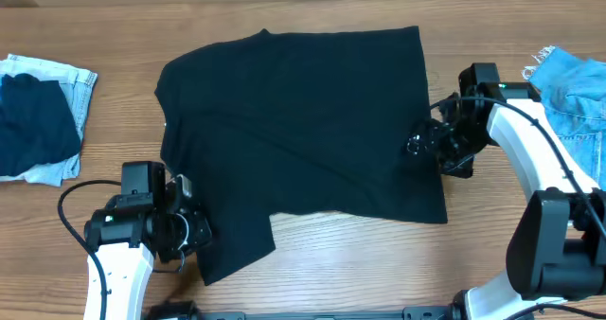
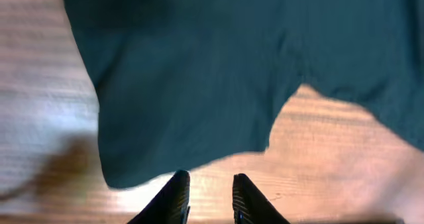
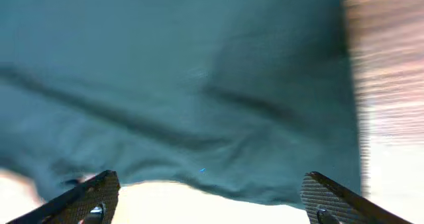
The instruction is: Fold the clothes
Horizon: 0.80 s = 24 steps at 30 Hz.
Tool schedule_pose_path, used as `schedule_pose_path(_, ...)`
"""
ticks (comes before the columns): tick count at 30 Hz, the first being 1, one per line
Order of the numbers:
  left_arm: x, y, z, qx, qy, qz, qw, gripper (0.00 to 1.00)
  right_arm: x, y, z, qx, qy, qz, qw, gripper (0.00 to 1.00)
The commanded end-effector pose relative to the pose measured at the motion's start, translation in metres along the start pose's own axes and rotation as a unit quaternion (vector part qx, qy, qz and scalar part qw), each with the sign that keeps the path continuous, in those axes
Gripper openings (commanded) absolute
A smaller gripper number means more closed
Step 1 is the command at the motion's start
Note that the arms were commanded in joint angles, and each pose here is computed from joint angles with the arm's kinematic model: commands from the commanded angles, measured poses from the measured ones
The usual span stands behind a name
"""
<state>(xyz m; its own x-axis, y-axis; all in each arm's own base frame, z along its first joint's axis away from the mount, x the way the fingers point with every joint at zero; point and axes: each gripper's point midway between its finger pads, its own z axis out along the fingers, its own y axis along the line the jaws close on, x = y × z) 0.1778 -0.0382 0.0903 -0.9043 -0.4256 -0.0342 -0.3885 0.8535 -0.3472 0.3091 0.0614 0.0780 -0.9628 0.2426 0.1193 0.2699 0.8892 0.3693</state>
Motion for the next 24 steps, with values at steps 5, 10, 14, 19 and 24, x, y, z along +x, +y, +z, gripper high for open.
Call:
schedule_pose_path(5,-0.021,-0.002,-0.008,-0.056,-0.053,0.058,0.995,0.25,0.01,0.046,0.004,-0.07,0.007,-0.097,0.993,0.9)
schedule_pose_path(10,-0.019,-0.006,-0.013,-0.107,-0.073,0.072,0.989,0.29,0.011,0.047,0.004,-0.07,0.008,-0.096,0.993,0.89)
schedule_pose_path(14,-0.02,0.001,-0.015,-0.118,-0.088,-0.012,0.989,0.34,0.011,0.047,0.003,-0.07,0.008,-0.096,0.993,0.9)
schedule_pose_path(19,-0.021,0.006,-0.013,-0.126,-0.093,-0.069,0.985,0.49,0.013,0.046,0.003,-0.069,0.011,-0.095,0.993,0.91)
schedule_pose_path(24,-0.023,0.019,-0.001,-0.109,-0.067,-0.104,0.986,0.51,0.013,0.046,0.003,-0.068,0.012,-0.094,0.993,0.92)
